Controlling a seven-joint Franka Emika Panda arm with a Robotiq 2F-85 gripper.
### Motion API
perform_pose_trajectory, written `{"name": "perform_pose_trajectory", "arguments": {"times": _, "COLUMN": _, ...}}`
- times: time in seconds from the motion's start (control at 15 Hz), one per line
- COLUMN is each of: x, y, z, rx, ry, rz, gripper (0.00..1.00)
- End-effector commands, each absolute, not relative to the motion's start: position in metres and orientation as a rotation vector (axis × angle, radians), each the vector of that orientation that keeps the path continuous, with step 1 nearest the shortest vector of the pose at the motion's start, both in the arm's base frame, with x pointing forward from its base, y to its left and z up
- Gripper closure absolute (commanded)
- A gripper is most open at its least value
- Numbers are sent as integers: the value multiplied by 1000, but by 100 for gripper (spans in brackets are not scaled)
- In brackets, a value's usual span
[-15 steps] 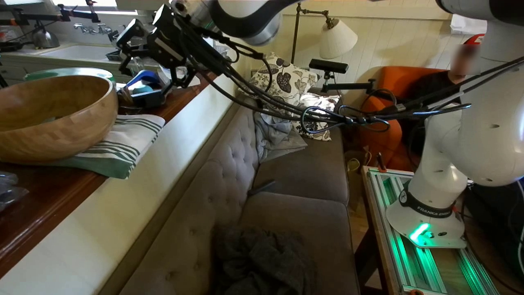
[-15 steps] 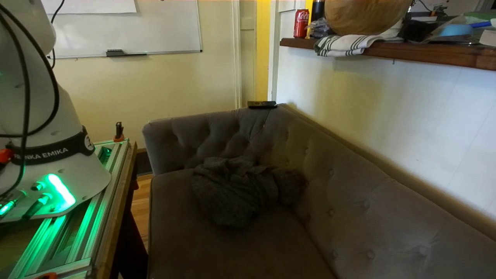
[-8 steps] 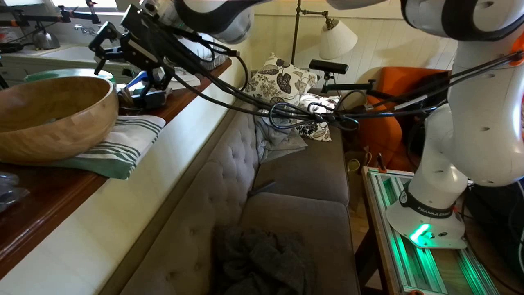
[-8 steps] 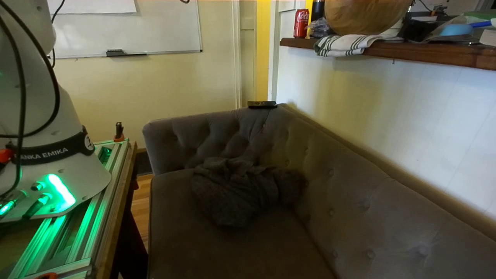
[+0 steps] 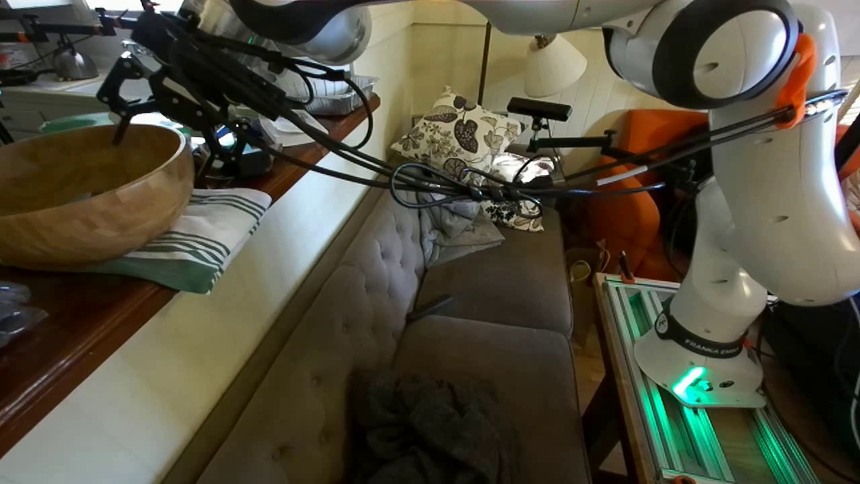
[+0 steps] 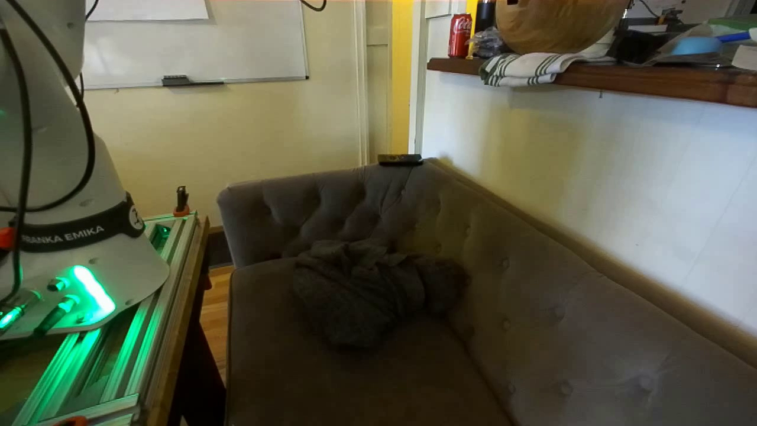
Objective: Put the wooden bowl on the sofa.
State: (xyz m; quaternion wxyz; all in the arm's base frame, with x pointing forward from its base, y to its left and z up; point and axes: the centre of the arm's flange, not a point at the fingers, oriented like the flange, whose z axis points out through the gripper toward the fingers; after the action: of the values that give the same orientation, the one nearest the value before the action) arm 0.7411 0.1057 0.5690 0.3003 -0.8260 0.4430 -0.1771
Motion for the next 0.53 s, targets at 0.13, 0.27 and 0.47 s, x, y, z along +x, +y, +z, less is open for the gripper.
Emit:
{"name": "perform_pose_trajectory", "arguments": {"times": 0.13, "x": 745, "y": 102, "z": 563, "rx": -2207, "ry": 1235, "rz": -468, "gripper": 0}}
{"name": "perform_pose_trajectory", "arguments": {"times": 0.27, "x": 749, "y": 97, "z": 560, "rx": -2231, "ry": 1279, "rz": -494, "gripper": 0}}
{"name": "perform_pose_trajectory", "arguments": {"times": 0.47, "x": 760, "y": 92, "z": 558, "rx": -2230, "ry": 1294, "rz": -540, "gripper": 0}}
